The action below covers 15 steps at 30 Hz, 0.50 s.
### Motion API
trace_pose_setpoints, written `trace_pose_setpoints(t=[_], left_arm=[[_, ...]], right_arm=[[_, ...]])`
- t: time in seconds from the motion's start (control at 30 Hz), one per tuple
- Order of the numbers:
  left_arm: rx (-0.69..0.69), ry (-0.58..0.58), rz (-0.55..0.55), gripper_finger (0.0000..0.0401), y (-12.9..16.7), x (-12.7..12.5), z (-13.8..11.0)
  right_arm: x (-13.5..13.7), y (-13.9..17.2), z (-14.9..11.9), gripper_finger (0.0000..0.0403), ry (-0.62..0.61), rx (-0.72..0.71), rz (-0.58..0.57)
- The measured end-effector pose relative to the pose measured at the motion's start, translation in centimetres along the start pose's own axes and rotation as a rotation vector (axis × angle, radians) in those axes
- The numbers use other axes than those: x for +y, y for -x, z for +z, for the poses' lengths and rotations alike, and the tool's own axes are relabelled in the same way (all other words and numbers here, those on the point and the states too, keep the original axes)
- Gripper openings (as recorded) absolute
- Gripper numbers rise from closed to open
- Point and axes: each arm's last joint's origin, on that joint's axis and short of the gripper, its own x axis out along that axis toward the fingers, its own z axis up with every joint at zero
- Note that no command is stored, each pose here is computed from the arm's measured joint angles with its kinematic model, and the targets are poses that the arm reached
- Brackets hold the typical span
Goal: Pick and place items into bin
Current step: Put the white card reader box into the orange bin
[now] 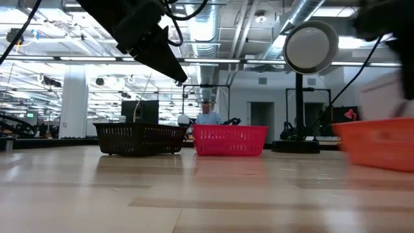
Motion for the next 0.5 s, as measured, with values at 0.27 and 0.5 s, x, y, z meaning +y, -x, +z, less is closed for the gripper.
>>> trace_pose_setpoints(t=[0.27, 0.5], left_arm=[[0.004, -0.03, 0.009, 0.0, -0.3, 0.3, 0.1], [0.005, -0.031, 0.007, 0.0, -0.3, 0.3, 0.1]], right_arm=[[0.3, -0.6, 3.5, 0.0054, -0.081, -0.034, 0.02], [0.8, -1.0, 5.1, 0.0081, -0.127, -0.03, 0.071]])
